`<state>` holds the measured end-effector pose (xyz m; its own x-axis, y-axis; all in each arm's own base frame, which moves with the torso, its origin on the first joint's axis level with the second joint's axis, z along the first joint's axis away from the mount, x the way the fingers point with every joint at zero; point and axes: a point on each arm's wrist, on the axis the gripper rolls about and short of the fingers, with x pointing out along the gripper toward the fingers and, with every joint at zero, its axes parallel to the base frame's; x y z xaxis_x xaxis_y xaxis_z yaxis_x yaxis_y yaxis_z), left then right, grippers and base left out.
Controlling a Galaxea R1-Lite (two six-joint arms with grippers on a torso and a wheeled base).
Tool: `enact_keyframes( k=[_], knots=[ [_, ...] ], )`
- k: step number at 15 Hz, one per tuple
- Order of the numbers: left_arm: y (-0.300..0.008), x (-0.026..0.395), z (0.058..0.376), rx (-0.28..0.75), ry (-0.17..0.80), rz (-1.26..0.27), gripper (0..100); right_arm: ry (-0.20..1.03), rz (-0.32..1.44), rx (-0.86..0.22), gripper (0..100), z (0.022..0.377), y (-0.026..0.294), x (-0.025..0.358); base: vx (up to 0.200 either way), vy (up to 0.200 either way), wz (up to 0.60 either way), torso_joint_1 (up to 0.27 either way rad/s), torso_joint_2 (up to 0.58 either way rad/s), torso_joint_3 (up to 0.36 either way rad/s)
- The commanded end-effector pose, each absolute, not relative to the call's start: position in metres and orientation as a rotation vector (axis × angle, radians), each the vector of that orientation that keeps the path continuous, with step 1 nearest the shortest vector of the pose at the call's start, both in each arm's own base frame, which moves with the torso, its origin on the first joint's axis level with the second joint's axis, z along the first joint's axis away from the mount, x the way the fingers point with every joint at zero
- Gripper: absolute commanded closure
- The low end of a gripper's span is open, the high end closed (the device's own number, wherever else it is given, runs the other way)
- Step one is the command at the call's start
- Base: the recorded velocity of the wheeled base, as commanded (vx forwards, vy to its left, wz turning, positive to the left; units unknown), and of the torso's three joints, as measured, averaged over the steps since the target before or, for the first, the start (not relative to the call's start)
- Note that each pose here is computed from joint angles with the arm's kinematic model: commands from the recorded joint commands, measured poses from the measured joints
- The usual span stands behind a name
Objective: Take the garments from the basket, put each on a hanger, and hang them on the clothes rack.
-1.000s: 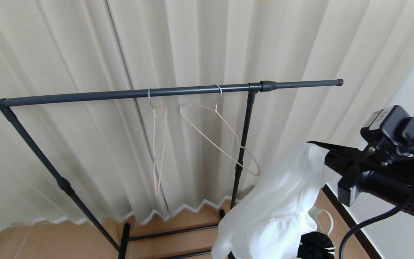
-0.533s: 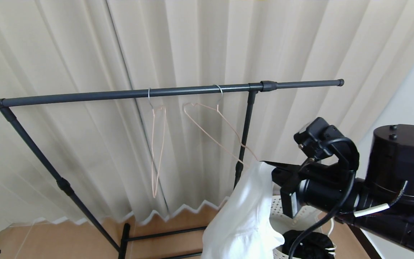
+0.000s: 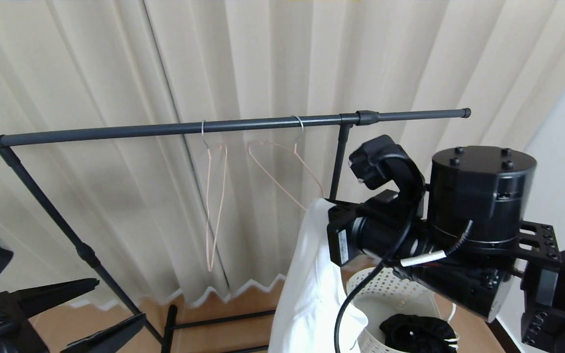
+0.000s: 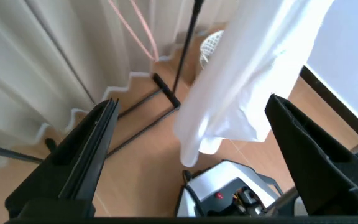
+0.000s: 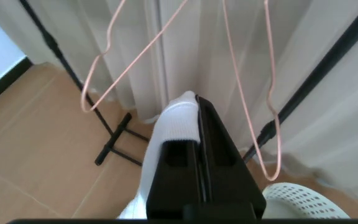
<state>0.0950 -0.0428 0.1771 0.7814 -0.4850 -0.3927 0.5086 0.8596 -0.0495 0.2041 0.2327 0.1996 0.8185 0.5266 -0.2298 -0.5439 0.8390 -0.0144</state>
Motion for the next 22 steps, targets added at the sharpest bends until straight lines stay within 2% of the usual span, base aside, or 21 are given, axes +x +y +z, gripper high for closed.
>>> enact_keyframes(
  k=[1, 3, 5, 8, 13, 14, 16, 19, 22],
  knots=[
    [-0.061, 0.114, 0.174, 0.081, 0.490, -0.597, 0, 0.227, 0.491, -0.106, 100, 0.209, 0.256, 0.219, 0.000, 0.000, 0.00, 0.000, 0.00, 0.000],
    [-0.068, 0.119, 0.174, 0.093, 0.506, -0.628, 0, 0.231, 0.457, -0.115, 100, 0.211, 0.259, 0.223, 0.000, 0.000, 0.00, 0.000, 0.00, 0.000],
    [-0.097, 0.136, 0.167, 0.107, 0.529, -0.668, 0, 0.208, 0.369, -0.116, 100, 0.213, 0.275, 0.232, 0.000, 0.000, 0.00, 0.000, 0.00, 0.000],
    [-0.132, 0.151, 0.157, 0.093, 0.508, -0.585, 0, 0.184, 0.344, -0.102, 100, 0.217, 0.285, 0.234, 0.000, 0.000, 0.00, 0.000, 0.00, 0.000],
    [-0.188, 0.170, 0.139, 0.173, 0.521, -0.536, 0, 0.203, 0.354, -0.042, 100, 0.211, 0.296, 0.232, 0.000, 0.000, 0.00, 0.000, 0.00, 0.000],
    [-0.200, 0.173, 0.137, 0.151, 0.510, -0.513, 0, 0.203, 0.355, -0.035, 100, 0.211, 0.297, 0.232, 0.000, 0.000, 0.00, 0.000, 0.00, 0.000],
    [-0.215, 0.179, 0.137, 0.093, 0.469, -0.476, 0, 0.203, 0.357, -0.008, 100, 0.213, 0.297, 0.230, 0.000, 0.000, 0.00, 0.000, 0.00, 0.000],
    [-0.222, 0.185, 0.132, 0.089, 0.462, -0.457, 0, 0.207, 0.357, -0.011, 100, 0.213, 0.294, 0.228, 0.000, 0.000, 0.00, 0.000, 0.00, 0.000],
    [-0.229, 0.194, 0.138, 0.051, 0.406, -0.348, 0, 0.202, 0.359, -0.006, 100, 0.218, 0.288, 0.222, 0.000, 0.000, 0.00, 0.000, 0.00, 0.000]
  ],
)
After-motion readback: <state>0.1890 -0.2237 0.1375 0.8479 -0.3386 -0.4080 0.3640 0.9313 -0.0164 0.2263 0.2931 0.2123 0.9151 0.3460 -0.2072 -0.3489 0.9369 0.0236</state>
